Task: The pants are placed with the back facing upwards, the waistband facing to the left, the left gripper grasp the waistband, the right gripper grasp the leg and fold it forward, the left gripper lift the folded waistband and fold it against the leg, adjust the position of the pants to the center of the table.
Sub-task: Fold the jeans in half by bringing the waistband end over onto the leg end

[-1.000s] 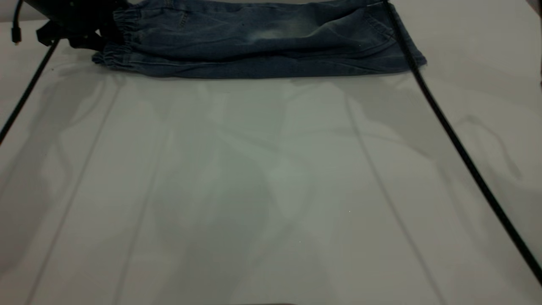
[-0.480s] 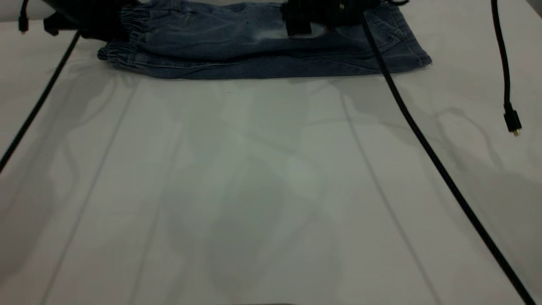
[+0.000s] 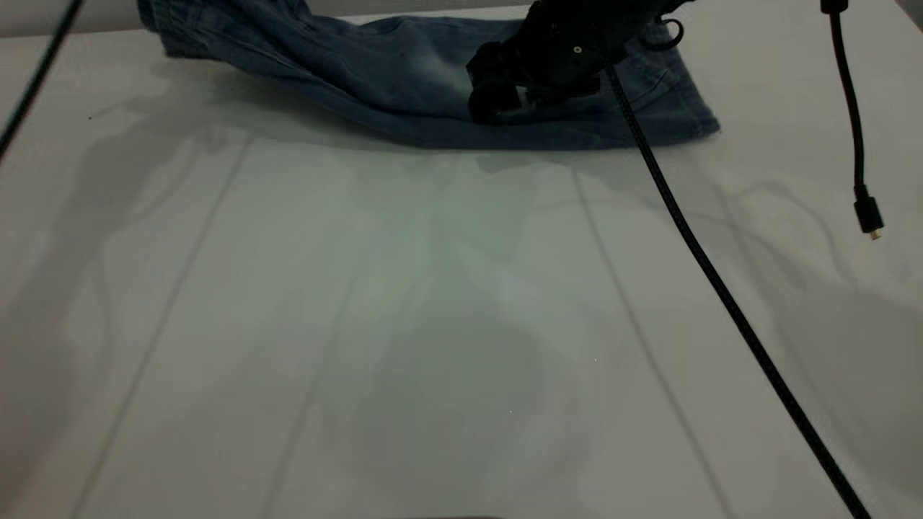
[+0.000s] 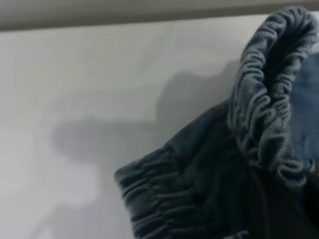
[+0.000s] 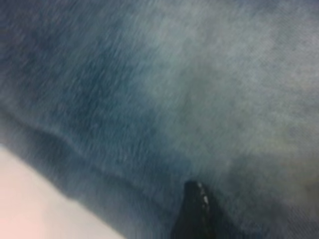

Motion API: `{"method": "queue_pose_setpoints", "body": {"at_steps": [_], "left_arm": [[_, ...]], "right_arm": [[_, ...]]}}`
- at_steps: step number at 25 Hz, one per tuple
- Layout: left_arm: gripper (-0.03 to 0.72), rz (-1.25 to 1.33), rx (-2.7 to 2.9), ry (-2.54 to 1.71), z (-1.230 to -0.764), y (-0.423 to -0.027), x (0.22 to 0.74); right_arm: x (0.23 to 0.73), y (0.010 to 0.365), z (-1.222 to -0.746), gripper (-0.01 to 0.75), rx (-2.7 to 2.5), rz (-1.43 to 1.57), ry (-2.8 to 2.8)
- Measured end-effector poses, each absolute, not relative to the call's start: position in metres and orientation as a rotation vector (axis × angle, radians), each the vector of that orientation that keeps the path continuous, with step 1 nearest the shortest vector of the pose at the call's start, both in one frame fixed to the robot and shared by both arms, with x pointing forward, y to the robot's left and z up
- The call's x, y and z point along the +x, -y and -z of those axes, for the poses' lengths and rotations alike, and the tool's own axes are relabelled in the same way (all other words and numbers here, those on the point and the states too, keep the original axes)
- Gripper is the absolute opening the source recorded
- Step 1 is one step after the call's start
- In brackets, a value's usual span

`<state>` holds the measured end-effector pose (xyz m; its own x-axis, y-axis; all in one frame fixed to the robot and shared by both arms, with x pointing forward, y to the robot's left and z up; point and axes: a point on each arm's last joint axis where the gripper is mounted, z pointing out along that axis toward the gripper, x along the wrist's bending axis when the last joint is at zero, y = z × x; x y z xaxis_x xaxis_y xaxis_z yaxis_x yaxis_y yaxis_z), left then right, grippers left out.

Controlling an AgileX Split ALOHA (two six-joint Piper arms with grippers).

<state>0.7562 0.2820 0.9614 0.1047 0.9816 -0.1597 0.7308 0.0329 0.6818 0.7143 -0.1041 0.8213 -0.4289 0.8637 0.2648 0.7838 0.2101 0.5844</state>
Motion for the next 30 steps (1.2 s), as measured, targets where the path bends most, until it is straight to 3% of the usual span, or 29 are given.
{"method": "queue_pose_setpoints", "body": {"at_steps": [6, 12, 22, 30], "left_arm": [[0.069, -0.480, 1.833, -1.599, -0.994, -0.274, 0.753], [0.069, -0.400, 1.960, -1.503, -1.010, -0.245, 0.748], [0.069, -0.317, 2.108, -1.289, -1.026, -0.168, 0.732], [0.069, -0.326, 2.159, -1.059, -1.031, -0.086, 0.708]], "right_arm": [[0.700, 0.092, -0.850, 0.494, 1.558, -1.073, -2.609], [0.707, 0.095, -0.958, 0.494, 1.364, -1.276, -2.572], [0.720, 0.185, -1.001, 0.494, 1.538, -1.144, -2.428], [0.709, 0.249, -1.068, 0.494, 1.580, -1.198, -2.220]]}}
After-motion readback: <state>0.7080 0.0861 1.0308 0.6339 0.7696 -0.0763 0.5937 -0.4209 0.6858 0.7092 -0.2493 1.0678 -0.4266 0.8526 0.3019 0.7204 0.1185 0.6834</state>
